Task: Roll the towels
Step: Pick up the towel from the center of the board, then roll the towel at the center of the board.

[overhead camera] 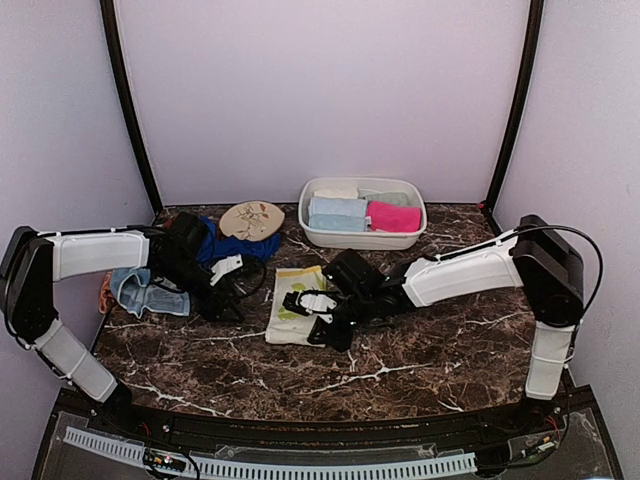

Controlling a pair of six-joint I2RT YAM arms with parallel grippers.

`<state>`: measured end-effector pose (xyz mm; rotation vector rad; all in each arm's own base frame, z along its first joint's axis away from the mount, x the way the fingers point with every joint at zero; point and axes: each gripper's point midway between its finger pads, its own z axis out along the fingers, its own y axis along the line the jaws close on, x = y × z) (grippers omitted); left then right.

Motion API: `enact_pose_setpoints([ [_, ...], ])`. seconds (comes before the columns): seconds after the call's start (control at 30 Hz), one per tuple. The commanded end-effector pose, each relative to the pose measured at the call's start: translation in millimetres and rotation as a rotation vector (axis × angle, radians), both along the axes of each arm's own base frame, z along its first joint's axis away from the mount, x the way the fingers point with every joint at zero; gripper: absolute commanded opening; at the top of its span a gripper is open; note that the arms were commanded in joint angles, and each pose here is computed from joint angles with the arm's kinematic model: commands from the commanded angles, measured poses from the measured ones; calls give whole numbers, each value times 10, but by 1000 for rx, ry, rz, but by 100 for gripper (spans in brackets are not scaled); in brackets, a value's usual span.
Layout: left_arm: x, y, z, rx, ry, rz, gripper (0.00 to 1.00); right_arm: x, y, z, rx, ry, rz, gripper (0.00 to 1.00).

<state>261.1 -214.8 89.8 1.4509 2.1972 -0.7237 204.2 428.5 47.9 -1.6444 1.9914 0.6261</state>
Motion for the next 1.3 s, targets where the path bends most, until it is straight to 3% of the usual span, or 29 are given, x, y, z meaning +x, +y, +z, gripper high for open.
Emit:
enact_pose_setpoints([
  [0.0, -311, -153, 85, -45, 15, -102, 65, -192, 2, 23, 40, 317, -8, 0],
  [0.27, -643, -532, -10, -37, -31, -254, 66, -181, 23, -86, 38, 547, -32, 0],
  [0.47, -757, -714, -47, -44, -76, -331, 66, -144, 65, 79, 133, 740, -39, 0],
  [0.63, -755, -767, -143, -21, -145, -358, 66, -179, 95, 161, 171, 872, -35, 0],
  [0.8, -618, -855, -212, 0, -198, -349, 62, -186, 80, 35, 117, 930, -52, 0],
  [0.9, -577, -888, -264, 10, -192, -351, 55, -159, 83, 19, 116, 942, -64, 0],
  [1.13, -565, -872, -435, 62, -115, -332, 7, -126, 95, 45, 131, 954, -66, 0],
  [1.27, -559, -846, -518, 76, -77, -307, 3, -110, 111, 72, 152, 950, -66, 0],
])
